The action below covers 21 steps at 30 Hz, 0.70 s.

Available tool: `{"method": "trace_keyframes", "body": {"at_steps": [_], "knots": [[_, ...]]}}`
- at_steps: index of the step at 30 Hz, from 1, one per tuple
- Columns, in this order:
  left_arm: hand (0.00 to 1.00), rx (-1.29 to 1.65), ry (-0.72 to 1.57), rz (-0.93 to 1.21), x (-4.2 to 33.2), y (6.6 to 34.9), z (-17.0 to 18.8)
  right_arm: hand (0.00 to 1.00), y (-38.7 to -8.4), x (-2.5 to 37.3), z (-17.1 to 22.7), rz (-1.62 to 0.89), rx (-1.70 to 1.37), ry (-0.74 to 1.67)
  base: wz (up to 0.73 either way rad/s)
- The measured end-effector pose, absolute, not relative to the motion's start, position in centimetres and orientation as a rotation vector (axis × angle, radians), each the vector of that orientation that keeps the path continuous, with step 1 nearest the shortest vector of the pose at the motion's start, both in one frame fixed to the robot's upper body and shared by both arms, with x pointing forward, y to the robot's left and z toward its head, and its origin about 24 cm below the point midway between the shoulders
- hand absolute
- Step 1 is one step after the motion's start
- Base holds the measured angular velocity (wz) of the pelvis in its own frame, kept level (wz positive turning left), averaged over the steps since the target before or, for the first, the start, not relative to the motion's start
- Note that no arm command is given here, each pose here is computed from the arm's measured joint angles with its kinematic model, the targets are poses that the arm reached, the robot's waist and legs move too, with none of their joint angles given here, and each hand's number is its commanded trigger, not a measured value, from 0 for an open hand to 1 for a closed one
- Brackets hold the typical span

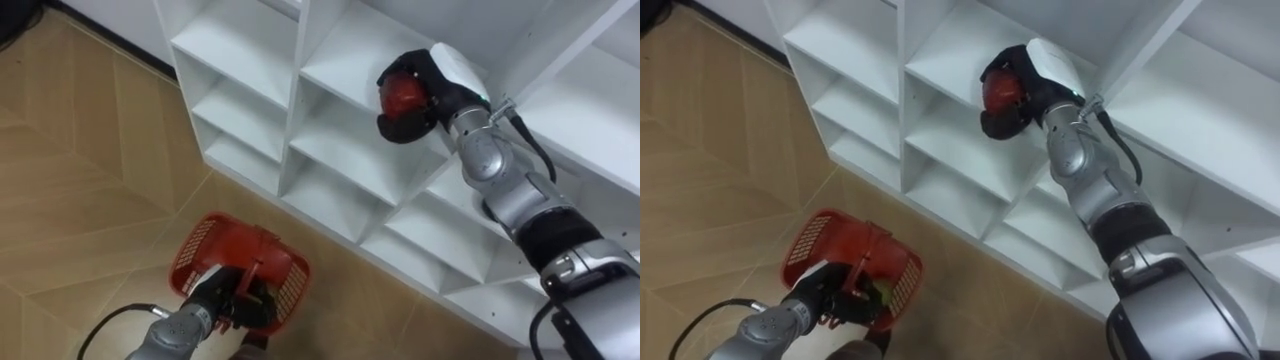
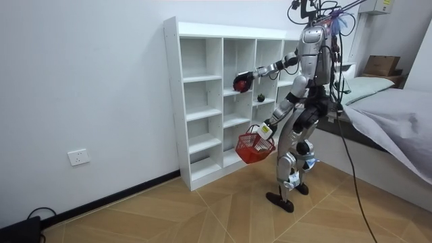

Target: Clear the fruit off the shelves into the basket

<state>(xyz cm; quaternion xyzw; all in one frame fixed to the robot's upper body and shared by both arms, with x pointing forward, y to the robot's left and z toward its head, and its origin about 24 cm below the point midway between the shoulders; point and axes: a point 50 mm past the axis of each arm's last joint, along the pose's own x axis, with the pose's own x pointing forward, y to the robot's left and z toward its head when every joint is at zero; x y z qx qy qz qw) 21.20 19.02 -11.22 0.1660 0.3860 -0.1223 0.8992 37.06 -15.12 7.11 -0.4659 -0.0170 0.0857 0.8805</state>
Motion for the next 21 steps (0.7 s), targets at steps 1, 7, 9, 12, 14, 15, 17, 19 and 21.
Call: {"method": "trace_keyframes", "body": {"at_steps": [1, 7, 9, 12, 14, 15, 17, 19, 21], "knots": [[1.00, 0.344, 0.798, -0.254, 21.2, 19.0, -11.2, 1.00, -15.0, 37.0, 7.2, 0.189, -0.975, -0.041, 0.00], [1.00, 0.353, 0.796, -0.232, 21.2, 19.1, -11.2, 1.00, -13.5, 36.0, 7.4, 0.239, -0.957, -0.097, -0.01], [1.00, 0.354, 0.792, -0.227, 21.3, 19.0, -11.2, 1.00, -12.8, 35.5, 7.3, 0.261, -0.942, -0.115, -0.18], [1.00, 0.342, 0.787, -0.221, 21.3, 18.7, -11.2, 1.00, -11.9, 34.4, 7.0, 0.307, -0.924, -0.142, -0.17], [1.00, 0.327, 0.785, -0.204, 21.4, 18.7, -11.2, 1.00, -11.0, 33.4, 6.3, 0.383, -0.921, -0.138, -0.15], [1.00, 0.322, 0.781, -0.203, 21.4, 18.6, -11.2, 1.00, -10.5, 32.5, 5.5, 0.432, -0.908, -0.121, -0.08], [1.00, 0.318, 0.778, -0.204, 21.4, 18.5, -11.2, 1.00, -9.8, 31.4, 4.6, 0.503, -0.895, -0.101, -0.13], [1.00, 0.317, 0.771, -0.201, 21.5, 18.6, -11.1, 1.00, -9.0, 30.6, 4.4, 0.565, -0.872, -0.098, -0.18], [1.00, 0.317, 0.769, -0.201, 21.4, 18.6, -11.2, 1.00, -8.7, 30.5, 4.7, 0.588, -0.866, -0.111, -0.06]]}}
